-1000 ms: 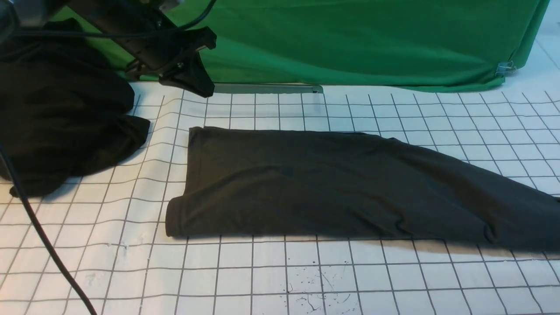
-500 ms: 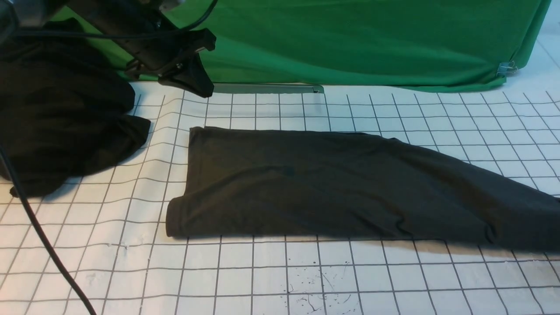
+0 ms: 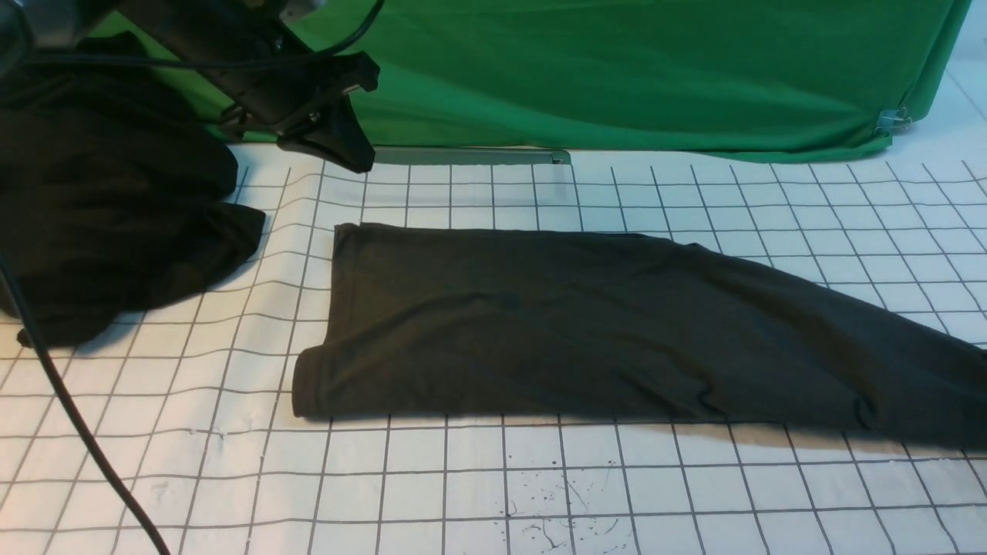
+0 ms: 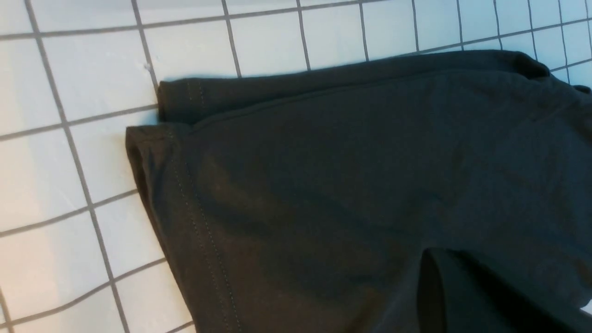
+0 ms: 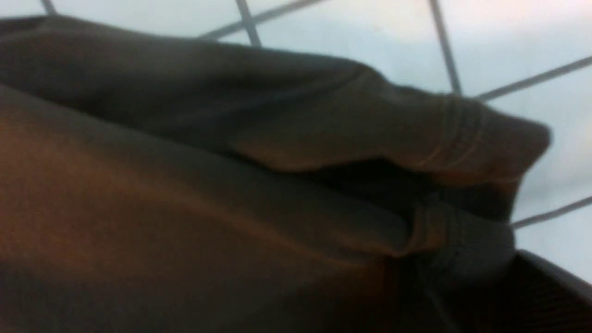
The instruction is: Fold a long-sleeved shirt over a white checkered tablecloth.
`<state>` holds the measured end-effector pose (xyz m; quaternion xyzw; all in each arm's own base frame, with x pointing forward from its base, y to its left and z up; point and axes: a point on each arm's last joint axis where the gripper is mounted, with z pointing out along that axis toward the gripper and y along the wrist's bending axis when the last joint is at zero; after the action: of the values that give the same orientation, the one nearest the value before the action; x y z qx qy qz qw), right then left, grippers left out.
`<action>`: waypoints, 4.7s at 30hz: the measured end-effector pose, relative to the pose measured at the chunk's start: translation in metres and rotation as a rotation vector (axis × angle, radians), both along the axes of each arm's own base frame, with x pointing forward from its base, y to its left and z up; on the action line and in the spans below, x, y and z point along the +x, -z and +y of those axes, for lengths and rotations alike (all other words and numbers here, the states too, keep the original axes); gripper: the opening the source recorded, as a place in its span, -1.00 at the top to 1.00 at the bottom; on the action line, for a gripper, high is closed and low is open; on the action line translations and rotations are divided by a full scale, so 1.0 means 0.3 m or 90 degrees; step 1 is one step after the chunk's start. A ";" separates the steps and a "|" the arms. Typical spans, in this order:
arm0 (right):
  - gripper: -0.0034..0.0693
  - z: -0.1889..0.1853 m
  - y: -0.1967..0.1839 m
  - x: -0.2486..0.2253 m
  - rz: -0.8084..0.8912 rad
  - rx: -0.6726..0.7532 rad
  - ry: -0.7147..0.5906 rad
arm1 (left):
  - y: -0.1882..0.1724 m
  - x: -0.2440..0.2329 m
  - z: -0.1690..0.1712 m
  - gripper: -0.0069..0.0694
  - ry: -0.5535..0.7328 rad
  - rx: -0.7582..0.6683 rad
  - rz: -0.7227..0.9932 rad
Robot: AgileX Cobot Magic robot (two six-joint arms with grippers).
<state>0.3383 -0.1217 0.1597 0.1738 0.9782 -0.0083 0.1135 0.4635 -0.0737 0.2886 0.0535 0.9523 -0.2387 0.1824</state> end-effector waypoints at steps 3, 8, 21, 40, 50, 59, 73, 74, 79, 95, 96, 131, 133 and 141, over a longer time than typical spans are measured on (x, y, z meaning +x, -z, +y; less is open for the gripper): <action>0.71 -0.001 -0.007 0.003 -0.004 -0.003 -0.010 | 0.000 0.000 0.000 0.81 0.000 0.000 0.000; 0.82 -0.012 -0.089 0.034 -0.047 -0.021 -0.019 | 0.000 0.000 0.000 0.81 0.000 0.000 0.000; 0.45 -0.036 -0.200 0.097 -0.124 -0.058 -0.027 | 0.000 0.000 0.000 0.81 0.000 0.001 0.000; -0.63 -0.130 -0.193 0.104 -0.036 -0.005 0.018 | 0.001 0.000 0.001 0.81 0.001 0.003 -0.001; -0.49 -0.132 -0.009 0.141 0.024 0.056 0.035 | 0.001 0.000 0.001 0.81 0.000 0.002 0.000; 0.22 -0.130 0.020 0.146 0.036 0.066 0.034 | 0.001 0.000 0.001 0.81 0.003 0.004 -0.002; 0.83 -0.150 -0.360 0.103 -0.062 -0.031 0.013 | 0.007 0.001 0.014 0.81 0.012 0.041 -0.009; 0.83 -0.149 -0.370 0.101 -0.062 -0.031 0.014 | 0.007 0.001 0.014 0.81 0.012 0.041 -0.009; 0.83 -0.072 -0.597 0.070 -0.123 -0.036 0.014 | 0.008 0.001 0.015 0.81 0.012 0.043 -0.009; 0.82 1.009 -0.675 0.107 -0.290 0.227 -0.341 | 0.022 0.006 0.014 0.81 0.021 0.043 -0.013; 0.82 1.073 -0.639 0.109 -0.286 0.235 -0.357 | 0.024 0.006 0.013 0.81 0.021 0.043 -0.012; -0.12 0.827 -0.746 0.060 -0.208 0.011 -0.437 | -0.049 -0.217 0.019 0.54 -0.022 0.093 0.054; -0.15 0.805 -0.734 0.056 -0.197 0.000 -0.430 | -0.016 -0.248 0.013 0.48 -0.016 0.103 0.081; -0.51 0.768 -0.409 -0.020 0.030 0.005 -0.403 | 0.180 -0.411 -0.125 -0.15 0.058 0.170 0.222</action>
<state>0.3324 0.1089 0.2824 -0.1393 0.9861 0.0268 0.0868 0.3401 -0.1113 0.2345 0.0779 0.9892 -0.1240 -0.0047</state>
